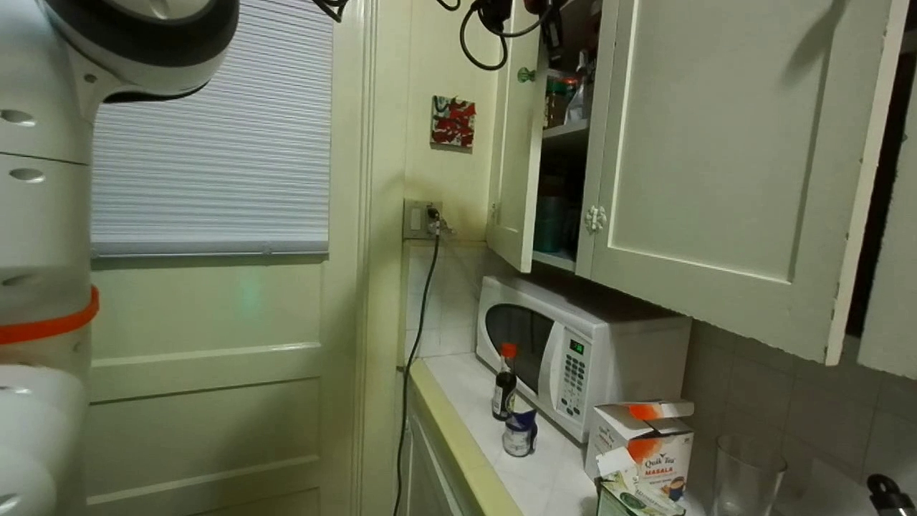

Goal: Open the top left cabinet door

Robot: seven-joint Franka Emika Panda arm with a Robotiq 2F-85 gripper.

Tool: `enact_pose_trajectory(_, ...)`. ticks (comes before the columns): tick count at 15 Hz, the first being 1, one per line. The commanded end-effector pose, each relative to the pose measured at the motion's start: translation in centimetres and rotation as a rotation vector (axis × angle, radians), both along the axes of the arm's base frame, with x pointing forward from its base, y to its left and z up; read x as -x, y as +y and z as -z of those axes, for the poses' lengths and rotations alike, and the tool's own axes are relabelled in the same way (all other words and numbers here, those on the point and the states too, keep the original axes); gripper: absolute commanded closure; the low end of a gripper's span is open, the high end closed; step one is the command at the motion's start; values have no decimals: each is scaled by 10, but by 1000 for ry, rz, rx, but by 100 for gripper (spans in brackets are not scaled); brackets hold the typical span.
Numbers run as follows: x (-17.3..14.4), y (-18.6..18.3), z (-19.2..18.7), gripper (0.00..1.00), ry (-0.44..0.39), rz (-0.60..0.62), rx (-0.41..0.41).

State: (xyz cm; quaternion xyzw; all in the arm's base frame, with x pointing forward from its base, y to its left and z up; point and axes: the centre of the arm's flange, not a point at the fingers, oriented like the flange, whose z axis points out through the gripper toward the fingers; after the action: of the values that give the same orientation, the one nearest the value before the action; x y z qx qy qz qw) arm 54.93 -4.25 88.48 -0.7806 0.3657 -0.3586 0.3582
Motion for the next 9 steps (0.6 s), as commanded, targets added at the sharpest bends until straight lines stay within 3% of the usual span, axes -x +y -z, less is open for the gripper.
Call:
enact_pose_trajectory(1, 27, 17, 4, 100, 44, -113, -28)
enact_pose_trajectory(9, 55, 78, 13, 100, 43, -331, 40)
